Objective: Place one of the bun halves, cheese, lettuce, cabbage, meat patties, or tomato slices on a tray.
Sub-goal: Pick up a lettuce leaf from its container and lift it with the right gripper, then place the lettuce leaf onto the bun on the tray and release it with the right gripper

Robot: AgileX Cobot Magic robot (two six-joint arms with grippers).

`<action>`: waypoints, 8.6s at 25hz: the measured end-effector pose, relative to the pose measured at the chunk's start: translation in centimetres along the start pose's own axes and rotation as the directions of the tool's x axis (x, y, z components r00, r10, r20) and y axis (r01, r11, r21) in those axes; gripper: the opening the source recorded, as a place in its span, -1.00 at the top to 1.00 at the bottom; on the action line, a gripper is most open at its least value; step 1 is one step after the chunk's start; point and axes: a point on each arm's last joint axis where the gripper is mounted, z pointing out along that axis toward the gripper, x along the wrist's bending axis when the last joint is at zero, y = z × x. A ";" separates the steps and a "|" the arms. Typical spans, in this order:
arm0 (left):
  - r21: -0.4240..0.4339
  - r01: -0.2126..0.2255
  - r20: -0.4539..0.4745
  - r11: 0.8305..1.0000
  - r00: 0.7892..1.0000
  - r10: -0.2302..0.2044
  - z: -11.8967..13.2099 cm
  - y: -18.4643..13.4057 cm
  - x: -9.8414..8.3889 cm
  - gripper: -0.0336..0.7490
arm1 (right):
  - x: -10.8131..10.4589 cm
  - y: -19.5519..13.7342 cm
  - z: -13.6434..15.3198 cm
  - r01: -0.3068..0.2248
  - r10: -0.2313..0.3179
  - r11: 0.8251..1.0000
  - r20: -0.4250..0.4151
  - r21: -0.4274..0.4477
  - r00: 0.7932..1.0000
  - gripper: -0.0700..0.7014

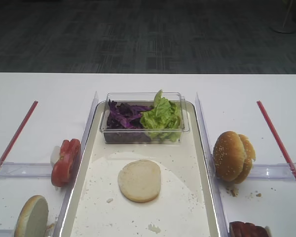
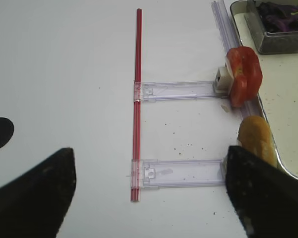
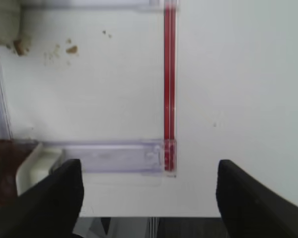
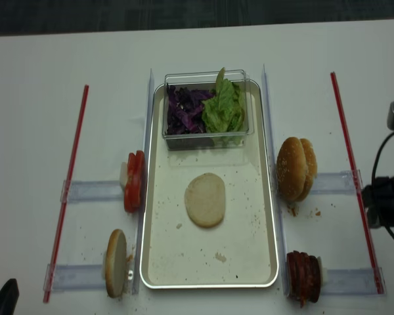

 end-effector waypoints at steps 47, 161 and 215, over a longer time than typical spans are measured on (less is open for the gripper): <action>0.000 0.000 0.000 1.000 1.000 0.000 0.0 0.0 0.0 -0.53 | 13.1 24.4 5.9 0.203 -0.203 0.979 -0.094 -0.013 0.975 -0.66; 0.000 0.000 0.000 1.000 1.000 0.000 0.0 0.0 0.0 -0.53 | 23.4 19.9 2.8 0.370 -0.384 0.923 -0.159 -0.108 0.910 0.70; 0.000 0.000 0.000 1.000 1.000 0.000 0.0 0.0 0.0 -0.53 | 25.7 6.5 8.7 0.528 -0.518 0.849 -0.224 -0.018 0.826 0.70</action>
